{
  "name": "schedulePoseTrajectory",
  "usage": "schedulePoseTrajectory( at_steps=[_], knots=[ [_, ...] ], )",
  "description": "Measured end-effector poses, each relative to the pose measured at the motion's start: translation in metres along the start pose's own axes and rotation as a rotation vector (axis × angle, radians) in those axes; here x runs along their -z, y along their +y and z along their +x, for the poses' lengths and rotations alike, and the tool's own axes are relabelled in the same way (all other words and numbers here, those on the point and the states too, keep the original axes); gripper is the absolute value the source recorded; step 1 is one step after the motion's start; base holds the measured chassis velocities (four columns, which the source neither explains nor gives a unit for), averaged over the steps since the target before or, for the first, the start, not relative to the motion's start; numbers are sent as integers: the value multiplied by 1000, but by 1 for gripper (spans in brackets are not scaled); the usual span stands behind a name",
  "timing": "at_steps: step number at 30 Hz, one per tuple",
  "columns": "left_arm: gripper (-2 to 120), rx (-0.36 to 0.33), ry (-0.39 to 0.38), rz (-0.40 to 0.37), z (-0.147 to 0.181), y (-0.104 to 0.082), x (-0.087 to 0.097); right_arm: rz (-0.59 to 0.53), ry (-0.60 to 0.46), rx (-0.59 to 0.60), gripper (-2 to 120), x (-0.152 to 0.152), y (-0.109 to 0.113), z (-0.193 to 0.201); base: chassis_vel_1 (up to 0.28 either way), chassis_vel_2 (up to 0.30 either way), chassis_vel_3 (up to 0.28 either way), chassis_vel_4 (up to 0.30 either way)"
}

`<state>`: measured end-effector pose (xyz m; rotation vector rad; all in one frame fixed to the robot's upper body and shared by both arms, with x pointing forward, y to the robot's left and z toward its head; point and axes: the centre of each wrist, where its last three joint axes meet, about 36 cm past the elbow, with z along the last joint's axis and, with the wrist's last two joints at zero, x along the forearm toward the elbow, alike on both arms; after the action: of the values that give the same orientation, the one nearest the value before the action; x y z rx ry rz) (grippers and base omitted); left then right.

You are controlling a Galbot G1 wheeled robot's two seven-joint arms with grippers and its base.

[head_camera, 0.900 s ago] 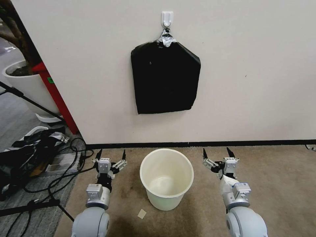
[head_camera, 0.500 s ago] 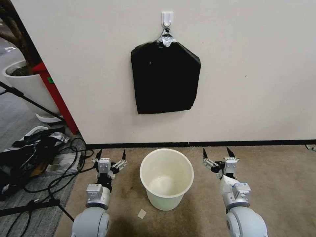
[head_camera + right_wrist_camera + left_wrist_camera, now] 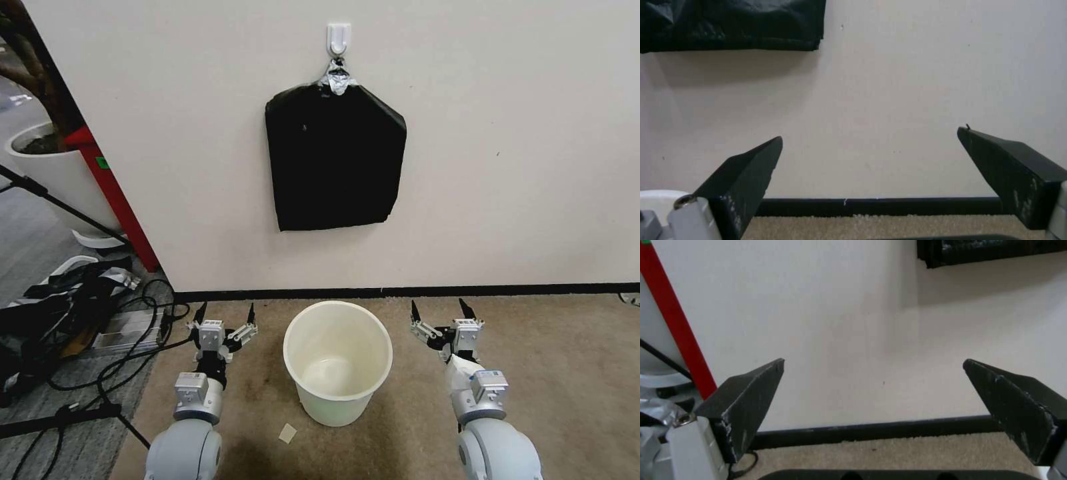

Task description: Place a trash bag onto the trash bin.

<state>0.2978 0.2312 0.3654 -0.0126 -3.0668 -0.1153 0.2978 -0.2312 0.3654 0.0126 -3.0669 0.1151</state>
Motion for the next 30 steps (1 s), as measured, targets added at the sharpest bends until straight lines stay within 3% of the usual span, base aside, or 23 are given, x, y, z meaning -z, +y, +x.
schedulePoseTrajectory(
  at_steps=[25,30],
  knots=[
    [100,0,-1,0,0,0,0,0,0,0,100,0,0,0,0,0,0,0],
    [100,11,-38,9,9,-3,-2,9,-34,-17,100,-3,6,5,0,0,0,0]
  ],
)
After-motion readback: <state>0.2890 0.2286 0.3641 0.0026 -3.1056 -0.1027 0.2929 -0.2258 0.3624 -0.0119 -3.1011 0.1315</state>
